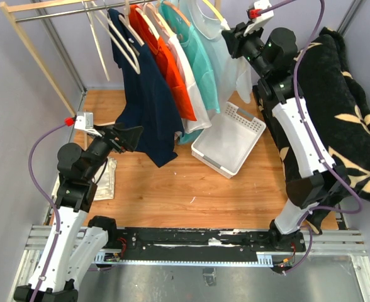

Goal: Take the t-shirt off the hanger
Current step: Pick up the hanger from the clothesline.

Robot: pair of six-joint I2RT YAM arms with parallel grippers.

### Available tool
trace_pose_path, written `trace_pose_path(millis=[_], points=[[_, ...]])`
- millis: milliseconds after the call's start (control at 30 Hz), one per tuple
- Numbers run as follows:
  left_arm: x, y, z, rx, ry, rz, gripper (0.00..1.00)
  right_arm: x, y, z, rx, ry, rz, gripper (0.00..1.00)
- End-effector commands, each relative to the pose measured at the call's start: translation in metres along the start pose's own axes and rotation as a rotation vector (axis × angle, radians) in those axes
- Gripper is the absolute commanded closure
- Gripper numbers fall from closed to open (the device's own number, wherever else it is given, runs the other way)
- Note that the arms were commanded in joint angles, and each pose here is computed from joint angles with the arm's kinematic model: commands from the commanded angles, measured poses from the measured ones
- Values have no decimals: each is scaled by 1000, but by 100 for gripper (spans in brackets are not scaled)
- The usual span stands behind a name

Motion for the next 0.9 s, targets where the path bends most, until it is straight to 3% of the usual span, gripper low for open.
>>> trace_pose_path(millis=[0, 433, 867], points=[[5, 12, -14, -9, -50, -33, 0, 30, 52, -4, 44, -64, -174, 99], [11, 12, -21, -6, -103, -24, 0, 101, 14, 9, 65, -127, -87, 99], [20, 8, -36, 29, -233, 24, 0, 191, 82, -1, 118, -234, -204, 99]])
Point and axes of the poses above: each gripper's point midway between its finger pads, its own x axis back along the fingers, its own z axis along the line the jaws close on, y = z × x, the point moved 9 cm from there along x, back along the fingers, and after that the axes turned 12 degrees about x, right-handed, at the moved point
